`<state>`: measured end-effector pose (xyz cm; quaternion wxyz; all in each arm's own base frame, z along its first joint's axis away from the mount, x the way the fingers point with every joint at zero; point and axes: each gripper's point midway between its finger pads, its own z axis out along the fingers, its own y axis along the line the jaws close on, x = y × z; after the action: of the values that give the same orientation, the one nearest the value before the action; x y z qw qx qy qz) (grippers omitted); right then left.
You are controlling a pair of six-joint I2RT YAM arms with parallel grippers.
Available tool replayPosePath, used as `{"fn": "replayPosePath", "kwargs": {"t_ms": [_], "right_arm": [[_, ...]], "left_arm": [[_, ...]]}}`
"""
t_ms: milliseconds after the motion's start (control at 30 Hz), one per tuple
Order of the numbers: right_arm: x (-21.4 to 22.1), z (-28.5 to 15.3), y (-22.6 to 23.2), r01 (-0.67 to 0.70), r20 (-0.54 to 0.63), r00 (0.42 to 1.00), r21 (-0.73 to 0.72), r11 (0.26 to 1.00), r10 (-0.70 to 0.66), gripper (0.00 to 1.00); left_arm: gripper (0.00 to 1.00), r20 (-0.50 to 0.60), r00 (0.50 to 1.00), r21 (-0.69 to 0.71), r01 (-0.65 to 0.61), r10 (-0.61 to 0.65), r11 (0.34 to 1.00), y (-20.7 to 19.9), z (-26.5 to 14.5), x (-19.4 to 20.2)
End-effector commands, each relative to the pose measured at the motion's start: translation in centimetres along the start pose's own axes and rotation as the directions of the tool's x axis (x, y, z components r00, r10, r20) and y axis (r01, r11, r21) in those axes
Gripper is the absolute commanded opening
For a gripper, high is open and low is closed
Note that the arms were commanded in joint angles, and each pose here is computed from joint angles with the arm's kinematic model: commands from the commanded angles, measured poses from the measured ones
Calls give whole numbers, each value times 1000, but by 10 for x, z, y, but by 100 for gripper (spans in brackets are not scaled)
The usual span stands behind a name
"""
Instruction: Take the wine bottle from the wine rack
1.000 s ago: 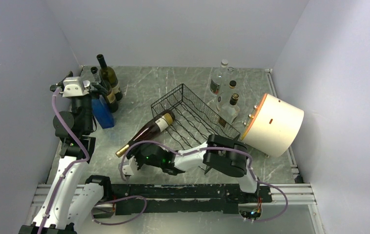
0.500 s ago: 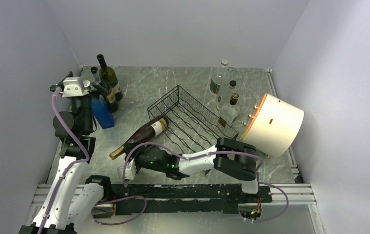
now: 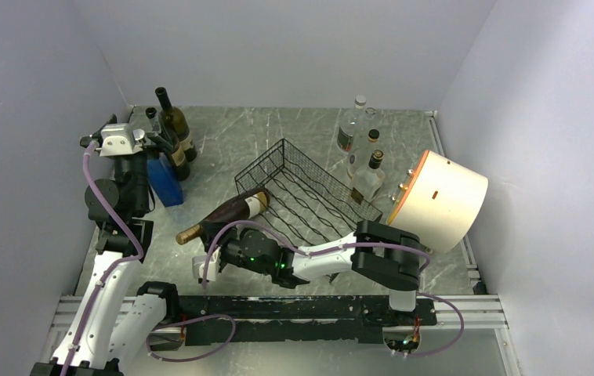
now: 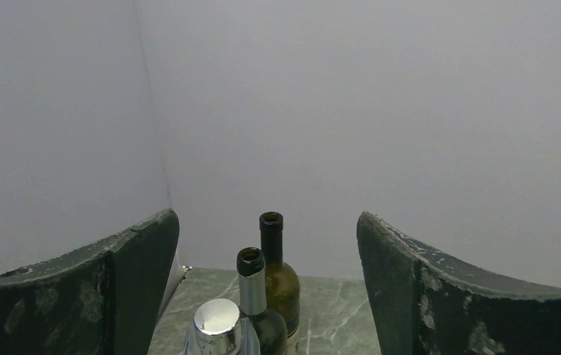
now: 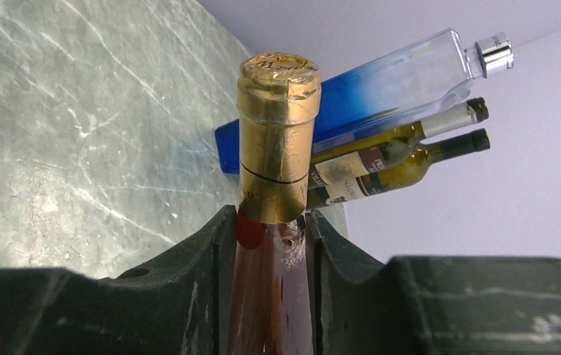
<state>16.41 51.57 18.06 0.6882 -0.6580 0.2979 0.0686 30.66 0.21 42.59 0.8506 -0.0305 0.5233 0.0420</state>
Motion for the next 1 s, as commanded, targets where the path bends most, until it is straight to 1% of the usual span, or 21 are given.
{"fn": "replayPosePath", "kwargs": {"t_ms": [0, 133, 167, 200, 233, 300, 367, 433, 500, 567, 667, 800, 867, 900, 967], "right_arm": [[-53, -15, -90, -82, 195, 980, 262, 962, 31, 0], [-40, -18, -88, -92, 172, 984, 270, 958, 47, 0], [-37, -18, -88, -88, 165, 985, 274, 958, 43, 0], [-35, -18, -87, -85, 158, 986, 276, 957, 42, 0], [-34, -18, -85, -83, 155, 987, 272, 959, 42, 0], [-32, -18, -83, -88, 154, 987, 268, 960, 47, 0], [-29, -18, -81, -84, 148, 988, 266, 960, 46, 0], [-27, -18, -82, -84, 146, 988, 268, 960, 46, 0], [-24, -17, -82, -86, 142, 989, 267, 960, 49, 0], [-22, -18, -83, -85, 138, 989, 269, 959, 49, 0], [-21, -16, -83, -81, 135, 990, 265, 961, 46, 0], [-19, -15, -82, -74, 131, 991, 262, 962, 41, 0], [-17, -14, -83, -72, 127, 991, 262, 962, 39, 0], [-16, -14, -83, -71, 125, 991, 262, 962, 39, 0], [-17, -14, -83, -71, 126, 991, 262, 962, 39, 0]], "left_arm": [[93, 37, 999, 3, 27, -28, 1000, 0, 0, -17], [93, -7, 997, 18, 81, -81, 997, -10, 1, -17], [93, -51, 994, 38, 98, -96, 994, -15, 1, -12], [93, -125, 987, 52, 112, -105, 992, -19, -3, -3], [94, -188, 972, 40, 154, -143, 987, -21, -7, 3], [96, -292, 935, -3, 211, -203, 978, -19, -22, 11], [98, -353, 909, 7, 238, -220, 971, -21, -42, 12], [100, -369, 900, 24, 261, -234, 965, -20, -66, 6], [100, -407, 876, 21, 294, -260, 956, -21, -87, 8], [100, -489, 822, -1, 335, -293, 942, -24, -111, 23], [100, -596, 724, -42, 403, -346, 914, -31, -145, 45], [100, -614, 683, -54, 462, -394, 885, -35, -167, 45], [99, -637, 641, -89, 490, -428, 867, -37, -177, 51], [99, -656, 611, -114, 502, -444, 857, -38, -182, 56], [99, -697, 515, -200, 527, -498, 826, -42, -193, 71]]}}
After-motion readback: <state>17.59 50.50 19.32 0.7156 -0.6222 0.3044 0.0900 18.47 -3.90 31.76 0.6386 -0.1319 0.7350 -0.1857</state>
